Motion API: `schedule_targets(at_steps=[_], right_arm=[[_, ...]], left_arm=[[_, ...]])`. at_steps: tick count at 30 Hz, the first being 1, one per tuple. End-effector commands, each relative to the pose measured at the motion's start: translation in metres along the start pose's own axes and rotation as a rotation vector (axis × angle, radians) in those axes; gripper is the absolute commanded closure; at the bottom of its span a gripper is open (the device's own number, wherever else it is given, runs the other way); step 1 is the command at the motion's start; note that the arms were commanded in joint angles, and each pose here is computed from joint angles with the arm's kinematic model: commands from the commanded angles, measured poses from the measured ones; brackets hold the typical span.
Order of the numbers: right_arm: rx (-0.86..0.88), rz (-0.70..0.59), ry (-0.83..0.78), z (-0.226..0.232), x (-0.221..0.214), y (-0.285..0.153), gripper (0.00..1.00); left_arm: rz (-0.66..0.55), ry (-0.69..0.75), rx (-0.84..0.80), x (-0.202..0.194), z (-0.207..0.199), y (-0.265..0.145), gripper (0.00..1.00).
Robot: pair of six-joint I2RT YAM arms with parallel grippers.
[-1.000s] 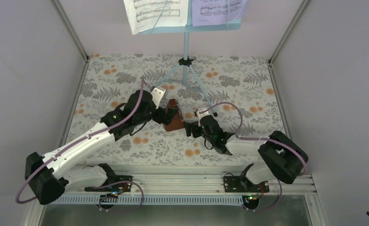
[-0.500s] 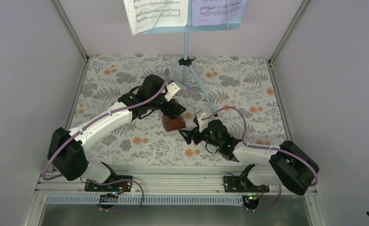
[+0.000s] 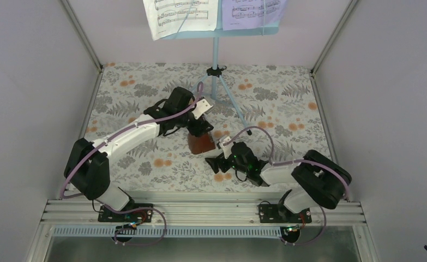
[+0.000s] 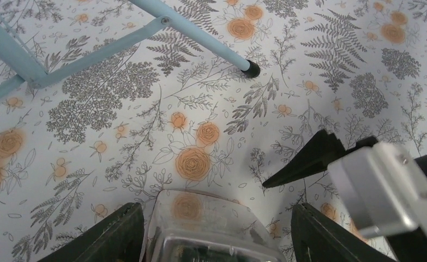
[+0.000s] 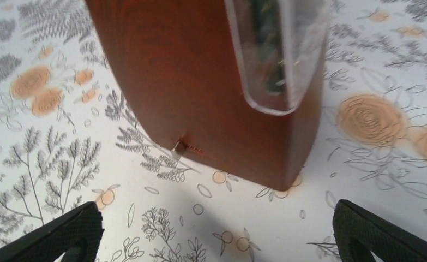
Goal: Pack up the instrument practice props
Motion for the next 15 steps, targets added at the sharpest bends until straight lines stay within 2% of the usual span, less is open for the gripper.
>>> schedule_targets(at_steps=[1, 15], right_arm=[[-0.004, -0.067, -0.095, 0.008, 0.010, 0.012, 0.00], [-0.107, -0.065, -0.186, -0.013, -0.004, 0.037, 0.00]], left_arm=[[-0.020, 0.043, -0.052, 0.000, -0.006, 0.000, 0.35], [0.013, 0.084, -0.139, -0.022, -0.019, 0.015, 0.55]])
Point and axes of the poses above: each gripper's point midway between its finger pads, its own y axis out along the fingers, its own z axis along the line the jaws close on, x = y × z, the point moved 2 cm from there along -y, back along the fingers, and after that the axes turned 14 degrees about y, right-handed, at the moved point
